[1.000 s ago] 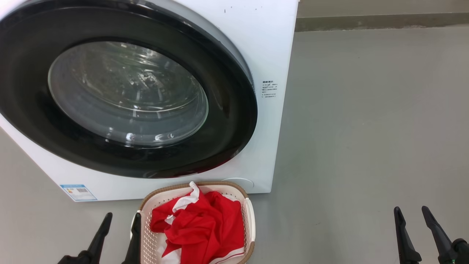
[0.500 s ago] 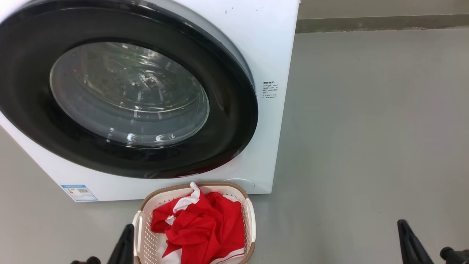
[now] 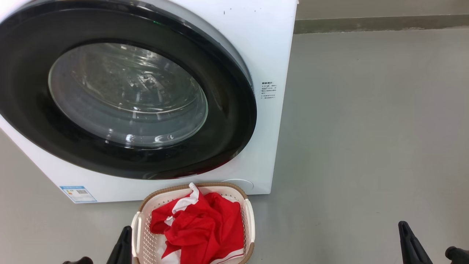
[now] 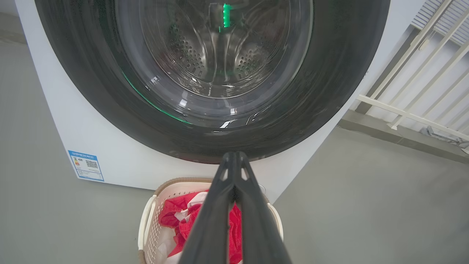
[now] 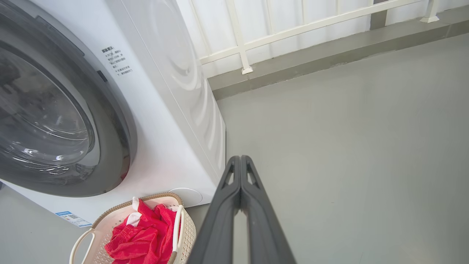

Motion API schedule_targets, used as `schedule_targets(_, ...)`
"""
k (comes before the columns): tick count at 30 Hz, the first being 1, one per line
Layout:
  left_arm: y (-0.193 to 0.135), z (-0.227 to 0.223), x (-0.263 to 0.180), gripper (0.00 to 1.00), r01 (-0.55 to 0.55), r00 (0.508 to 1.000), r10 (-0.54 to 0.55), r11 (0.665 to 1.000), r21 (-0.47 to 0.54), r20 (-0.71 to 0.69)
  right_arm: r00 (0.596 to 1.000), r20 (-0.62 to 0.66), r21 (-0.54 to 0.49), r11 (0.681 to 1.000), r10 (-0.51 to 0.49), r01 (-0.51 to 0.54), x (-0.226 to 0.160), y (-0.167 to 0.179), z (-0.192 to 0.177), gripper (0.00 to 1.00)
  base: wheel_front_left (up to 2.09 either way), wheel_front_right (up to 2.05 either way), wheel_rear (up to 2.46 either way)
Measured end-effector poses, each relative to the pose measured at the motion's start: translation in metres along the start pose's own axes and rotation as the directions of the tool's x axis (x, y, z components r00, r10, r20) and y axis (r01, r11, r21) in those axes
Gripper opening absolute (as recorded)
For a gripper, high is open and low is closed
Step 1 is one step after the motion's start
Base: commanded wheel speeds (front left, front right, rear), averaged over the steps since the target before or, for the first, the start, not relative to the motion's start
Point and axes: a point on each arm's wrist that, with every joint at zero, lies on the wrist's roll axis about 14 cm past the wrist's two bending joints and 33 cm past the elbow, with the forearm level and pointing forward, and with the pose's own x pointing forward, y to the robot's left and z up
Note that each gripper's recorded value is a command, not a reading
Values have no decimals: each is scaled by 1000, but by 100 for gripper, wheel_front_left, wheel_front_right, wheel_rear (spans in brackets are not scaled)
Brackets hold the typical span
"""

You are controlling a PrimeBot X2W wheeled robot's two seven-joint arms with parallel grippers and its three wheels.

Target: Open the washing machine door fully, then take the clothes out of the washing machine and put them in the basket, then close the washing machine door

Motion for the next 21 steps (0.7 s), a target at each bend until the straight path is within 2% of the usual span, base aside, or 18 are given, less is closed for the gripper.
schedule_targets(14,4,-2,1,0,-30,999,27,989,-144,-20,1000,-5,135,991,-17,17,6,0,3,0,0,0,0)
schedule_targets(21,6,-2,2,0,-44,999,38,975,-217,-28,999,-16,218,975,-30,33,5,-2,1,0,0,0,0)
